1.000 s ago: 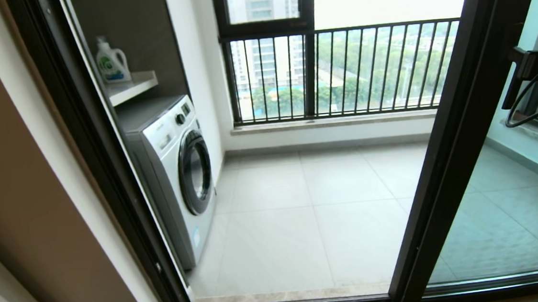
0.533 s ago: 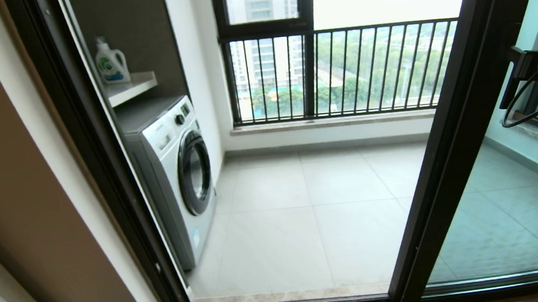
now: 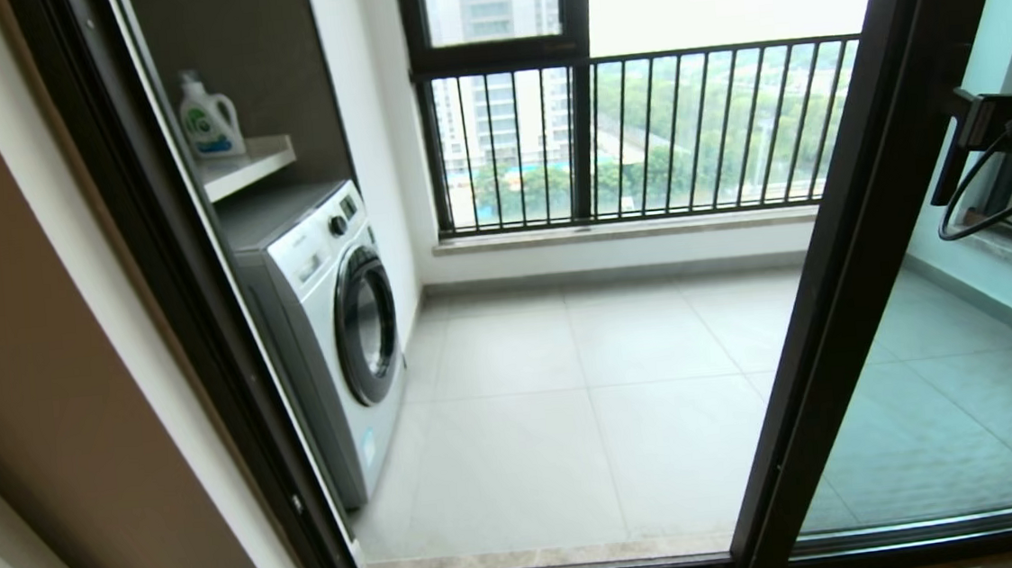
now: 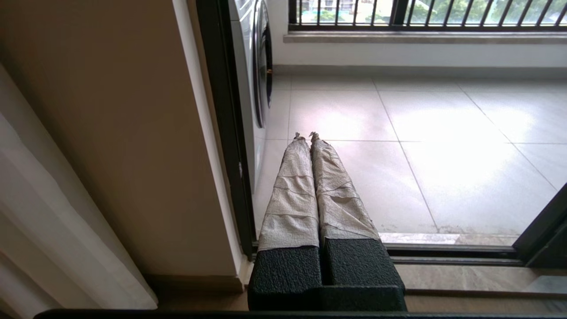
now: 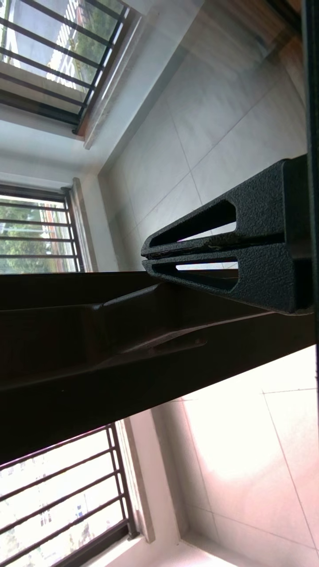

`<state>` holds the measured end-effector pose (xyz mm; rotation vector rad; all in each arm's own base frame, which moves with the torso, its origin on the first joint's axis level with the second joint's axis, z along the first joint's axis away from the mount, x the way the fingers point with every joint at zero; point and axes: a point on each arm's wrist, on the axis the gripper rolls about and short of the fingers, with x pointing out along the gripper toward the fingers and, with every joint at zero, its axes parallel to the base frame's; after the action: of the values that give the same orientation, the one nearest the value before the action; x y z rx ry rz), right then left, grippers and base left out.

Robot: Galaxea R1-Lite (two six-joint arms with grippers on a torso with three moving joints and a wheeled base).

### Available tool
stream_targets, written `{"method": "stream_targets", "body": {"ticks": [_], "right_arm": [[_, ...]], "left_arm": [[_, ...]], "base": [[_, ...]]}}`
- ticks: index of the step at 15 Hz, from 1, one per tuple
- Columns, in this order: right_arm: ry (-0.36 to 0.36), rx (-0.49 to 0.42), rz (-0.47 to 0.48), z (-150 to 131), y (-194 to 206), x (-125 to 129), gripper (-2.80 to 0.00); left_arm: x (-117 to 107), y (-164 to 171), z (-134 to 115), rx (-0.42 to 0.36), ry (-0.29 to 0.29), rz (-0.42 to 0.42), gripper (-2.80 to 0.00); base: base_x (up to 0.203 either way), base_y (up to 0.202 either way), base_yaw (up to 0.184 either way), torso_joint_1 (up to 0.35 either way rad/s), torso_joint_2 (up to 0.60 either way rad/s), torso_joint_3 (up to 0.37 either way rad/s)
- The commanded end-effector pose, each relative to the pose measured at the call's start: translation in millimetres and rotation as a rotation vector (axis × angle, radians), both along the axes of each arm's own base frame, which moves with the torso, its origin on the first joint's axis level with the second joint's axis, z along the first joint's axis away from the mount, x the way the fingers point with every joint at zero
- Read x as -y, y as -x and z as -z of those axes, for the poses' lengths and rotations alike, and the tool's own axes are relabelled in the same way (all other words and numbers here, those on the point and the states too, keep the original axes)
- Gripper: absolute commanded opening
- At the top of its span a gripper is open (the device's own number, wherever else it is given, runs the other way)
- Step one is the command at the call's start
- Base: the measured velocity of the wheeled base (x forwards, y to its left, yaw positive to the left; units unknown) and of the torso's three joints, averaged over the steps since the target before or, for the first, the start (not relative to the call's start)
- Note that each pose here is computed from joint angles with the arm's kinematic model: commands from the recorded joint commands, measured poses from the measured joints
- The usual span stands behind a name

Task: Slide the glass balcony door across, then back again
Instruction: Close the slid door

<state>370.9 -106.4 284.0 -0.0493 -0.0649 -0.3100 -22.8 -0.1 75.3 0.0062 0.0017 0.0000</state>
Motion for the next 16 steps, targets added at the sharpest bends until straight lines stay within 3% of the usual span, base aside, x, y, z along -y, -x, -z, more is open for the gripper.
{"method": "stream_targets", "body": {"ticks": [1, 10, 16], "right_arm": [[0.002, 0.005, -0.008, -0.9, -0.3, -3.6, -2.8], [-0.001, 0.005, -0.055, -5.3, 8.3, -38.8, -2.8], [0.0, 0.011, -0.065, -6.3, 8.6, -47.7, -2.8]], "left_arm": [[0.0, -0.2, 0.3, -0.003, 0.0, 0.0, -2.8], [0.0, -0.1, -0.1, -0.001, 0.002, 0.0, -2.8], [0.0, -0.2, 0.4, -0.003, 0.003, 0.0, -2.8]], "base": [[0.0, 0.0, 0.0, 0.0, 0.0, 0.0], [0.0, 0.0, 0.0, 0.0, 0.0, 0.0], [0.0, 0.0, 0.0, 0.0, 0.0, 0.0]]}}
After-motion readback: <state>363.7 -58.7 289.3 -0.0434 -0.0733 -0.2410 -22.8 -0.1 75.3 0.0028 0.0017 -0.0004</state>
